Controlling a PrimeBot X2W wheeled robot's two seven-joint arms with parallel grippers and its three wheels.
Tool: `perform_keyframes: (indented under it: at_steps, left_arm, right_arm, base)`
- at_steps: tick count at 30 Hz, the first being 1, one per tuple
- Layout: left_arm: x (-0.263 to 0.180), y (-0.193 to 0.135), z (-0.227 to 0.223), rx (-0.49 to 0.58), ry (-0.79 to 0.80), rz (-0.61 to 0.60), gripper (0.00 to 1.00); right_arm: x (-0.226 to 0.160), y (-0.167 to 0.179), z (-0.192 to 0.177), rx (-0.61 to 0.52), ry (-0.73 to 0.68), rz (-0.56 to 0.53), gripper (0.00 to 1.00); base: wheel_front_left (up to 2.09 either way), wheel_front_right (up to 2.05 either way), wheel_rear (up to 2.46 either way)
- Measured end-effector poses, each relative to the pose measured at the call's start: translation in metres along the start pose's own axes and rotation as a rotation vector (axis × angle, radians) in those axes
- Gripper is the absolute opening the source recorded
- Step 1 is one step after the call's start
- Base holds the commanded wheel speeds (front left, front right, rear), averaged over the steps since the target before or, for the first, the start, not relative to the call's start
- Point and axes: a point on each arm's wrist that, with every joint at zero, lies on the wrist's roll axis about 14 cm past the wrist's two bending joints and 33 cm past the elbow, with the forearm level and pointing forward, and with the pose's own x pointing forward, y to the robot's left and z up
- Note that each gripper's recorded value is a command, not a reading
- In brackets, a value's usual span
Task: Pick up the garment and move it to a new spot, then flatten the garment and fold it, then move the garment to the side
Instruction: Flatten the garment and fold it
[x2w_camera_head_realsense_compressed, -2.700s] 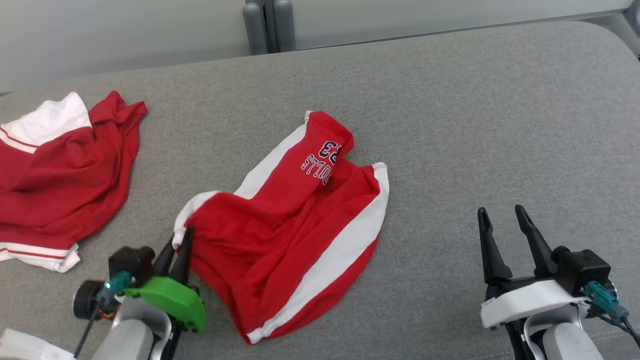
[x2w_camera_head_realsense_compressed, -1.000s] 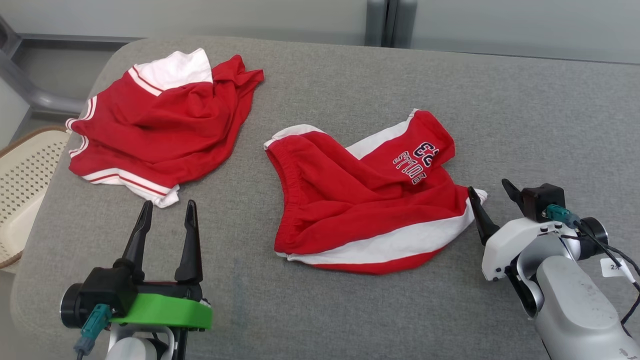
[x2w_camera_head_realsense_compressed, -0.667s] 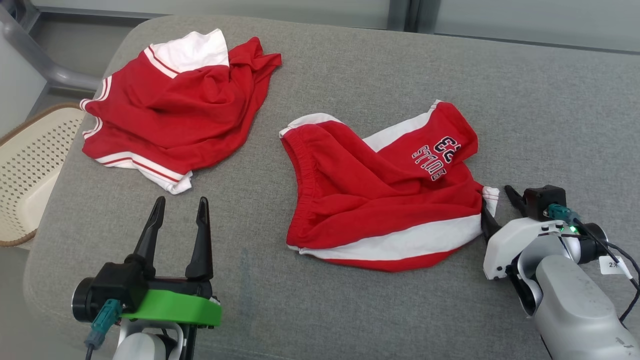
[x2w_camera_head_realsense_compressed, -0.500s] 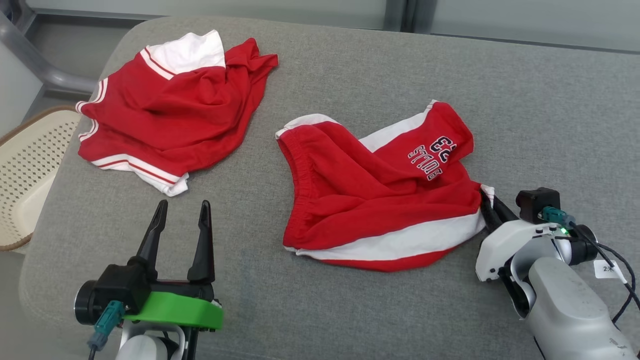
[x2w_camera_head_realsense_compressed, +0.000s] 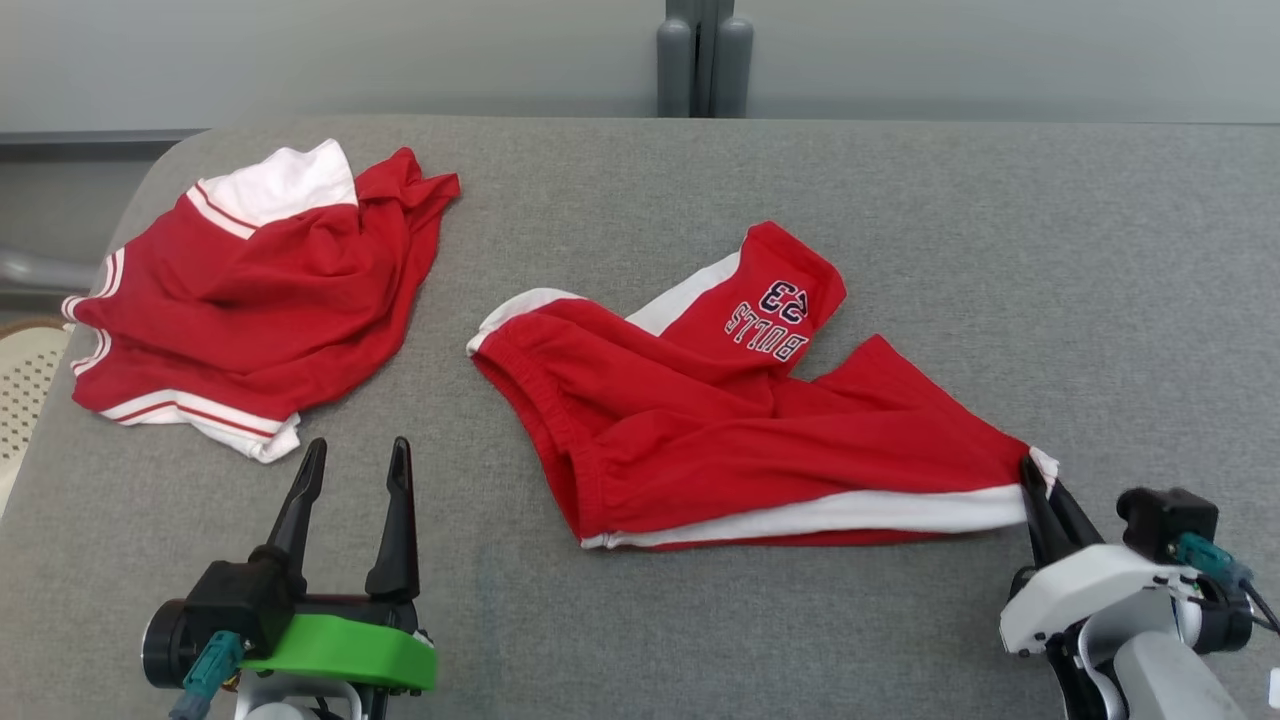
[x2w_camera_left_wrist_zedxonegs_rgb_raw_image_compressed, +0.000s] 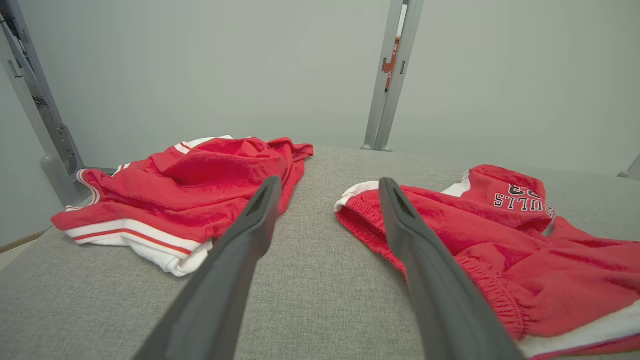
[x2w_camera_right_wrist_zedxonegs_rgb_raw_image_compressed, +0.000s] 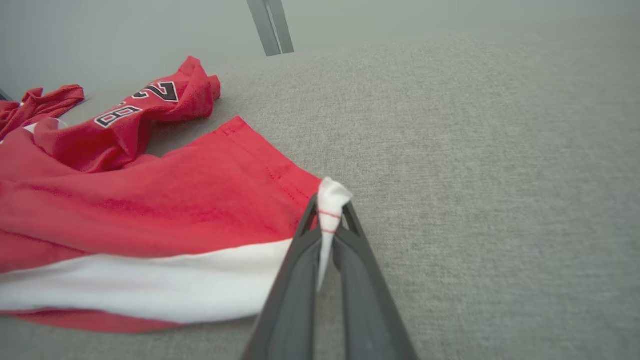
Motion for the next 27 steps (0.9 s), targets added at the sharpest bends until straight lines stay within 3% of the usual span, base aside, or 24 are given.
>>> perform_keyframes:
  at_steps: [6, 7, 8, 23, 27]
  left_arm:
    - [0.0, -0.011, 0.004, -0.006, -0.014, -0.033, 1.0]
    - [0.0, -0.012, 0.005, -0.006, -0.018, -0.038, 1.0]
    - [0.0, -0.013, 0.006, -0.007, -0.02, -0.04, 1.0]
    - [-0.005, -0.018, 0.016, 0.013, -0.051, -0.061, 1.0]
    - [-0.007, -0.019, 0.019, 0.019, -0.061, -0.065, 1.0]
  right_arm:
    - [-0.039, -0.012, -0.003, 0.079, -0.035, -0.083, 0.0]
    - [-0.042, -0.013, 0.0, 0.085, -0.051, -0.089, 0.7]
    - [-0.044, -0.012, 0.003, 0.083, -0.063, -0.089, 1.0]
    - [-0.06, 0.005, 0.096, -0.099, -0.322, -0.012, 1.0]
    - [-0.072, 0.007, 0.106, -0.112, -0.363, -0.009, 1.0]
  base:
    - [0.0, 0.0, 0.0]
    - [0.0, 0.0, 0.0]
    - [0.0, 0.0, 0.0]
    - [0.0, 0.0, 0.0]
    - [0.0, 0.0, 0.0]
